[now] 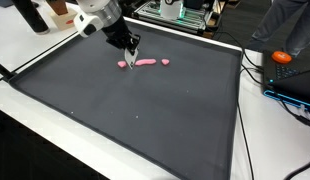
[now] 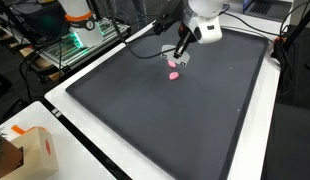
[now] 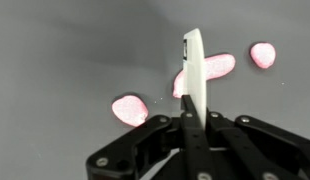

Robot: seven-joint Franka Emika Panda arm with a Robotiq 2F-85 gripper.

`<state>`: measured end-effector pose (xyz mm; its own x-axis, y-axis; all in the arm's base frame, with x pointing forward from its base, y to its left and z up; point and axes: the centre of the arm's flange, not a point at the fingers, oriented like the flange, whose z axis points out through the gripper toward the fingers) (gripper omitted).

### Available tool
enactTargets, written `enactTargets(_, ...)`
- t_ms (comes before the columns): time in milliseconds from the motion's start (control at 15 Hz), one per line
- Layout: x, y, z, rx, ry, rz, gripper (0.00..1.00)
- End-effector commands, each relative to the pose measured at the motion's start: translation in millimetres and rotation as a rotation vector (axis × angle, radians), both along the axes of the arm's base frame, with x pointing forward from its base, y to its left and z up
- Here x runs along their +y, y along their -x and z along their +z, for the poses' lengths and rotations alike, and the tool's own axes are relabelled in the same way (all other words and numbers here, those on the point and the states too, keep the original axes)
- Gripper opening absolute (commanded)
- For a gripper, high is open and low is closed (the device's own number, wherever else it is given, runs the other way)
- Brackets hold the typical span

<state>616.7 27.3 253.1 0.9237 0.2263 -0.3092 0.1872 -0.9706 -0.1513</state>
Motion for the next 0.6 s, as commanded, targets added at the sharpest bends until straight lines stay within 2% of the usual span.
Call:
enactTargets(0, 12.2, 21.6, 9.0, -0.019, 0.012, 0.007, 0.01)
enactTargets(533, 46.3, 43.4, 45.5, -0.073, 0.023, 0.06, 0.01)
